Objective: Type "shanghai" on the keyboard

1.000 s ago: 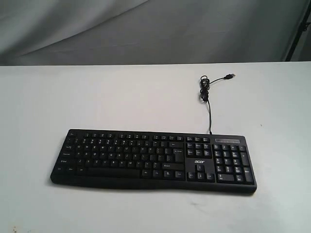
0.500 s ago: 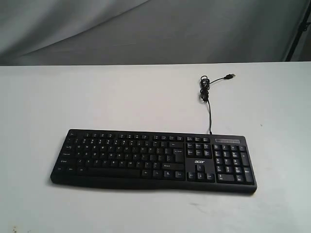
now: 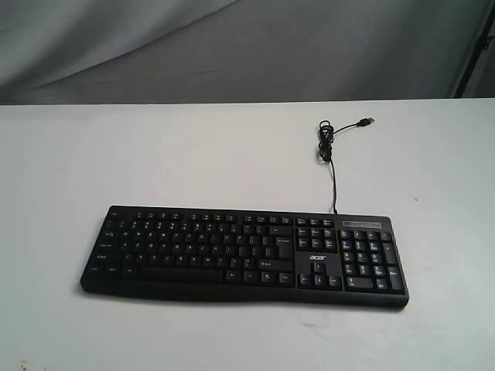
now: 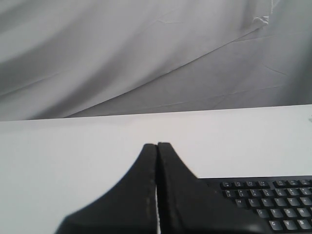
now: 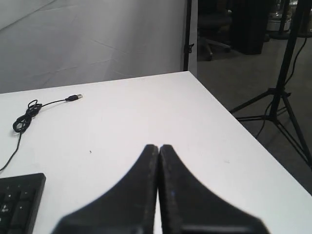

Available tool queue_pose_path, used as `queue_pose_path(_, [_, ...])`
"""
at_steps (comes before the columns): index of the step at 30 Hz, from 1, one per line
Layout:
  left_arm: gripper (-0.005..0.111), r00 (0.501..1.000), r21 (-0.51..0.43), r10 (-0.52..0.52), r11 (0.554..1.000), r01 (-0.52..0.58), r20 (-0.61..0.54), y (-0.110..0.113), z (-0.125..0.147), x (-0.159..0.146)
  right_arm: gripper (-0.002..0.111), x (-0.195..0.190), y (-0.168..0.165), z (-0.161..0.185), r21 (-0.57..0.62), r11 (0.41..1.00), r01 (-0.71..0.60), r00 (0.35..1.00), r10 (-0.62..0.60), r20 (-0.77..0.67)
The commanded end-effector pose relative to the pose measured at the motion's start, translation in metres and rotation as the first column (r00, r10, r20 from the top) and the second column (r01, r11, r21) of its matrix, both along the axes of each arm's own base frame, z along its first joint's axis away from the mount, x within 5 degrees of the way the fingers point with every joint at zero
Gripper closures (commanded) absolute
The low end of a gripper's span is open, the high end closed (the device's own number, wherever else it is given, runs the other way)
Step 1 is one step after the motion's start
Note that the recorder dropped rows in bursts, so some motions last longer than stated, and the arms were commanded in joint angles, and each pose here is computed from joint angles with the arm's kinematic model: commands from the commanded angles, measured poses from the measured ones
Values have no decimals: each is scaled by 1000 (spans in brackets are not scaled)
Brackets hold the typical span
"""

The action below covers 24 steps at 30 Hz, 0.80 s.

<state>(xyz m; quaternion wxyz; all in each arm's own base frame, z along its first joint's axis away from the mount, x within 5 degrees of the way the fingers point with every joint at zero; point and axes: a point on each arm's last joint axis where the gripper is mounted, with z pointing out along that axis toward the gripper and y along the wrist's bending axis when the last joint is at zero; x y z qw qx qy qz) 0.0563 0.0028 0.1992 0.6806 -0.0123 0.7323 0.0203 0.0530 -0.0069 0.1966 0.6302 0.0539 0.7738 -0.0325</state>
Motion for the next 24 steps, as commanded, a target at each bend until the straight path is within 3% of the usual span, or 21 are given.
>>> queue_pose_path(1, [107, 1000, -4, -7, 1000, 7, 7, 0, 0, 0, 108, 0, 0, -14, 11, 1000, 9, 999, -8, -50])
queue_pose_path(24, [107, 1000, -4, -7, 1000, 7, 7, 0, 0, 0, 108, 0, 0, -14, 10, 1000, 8, 999, -8, -46])
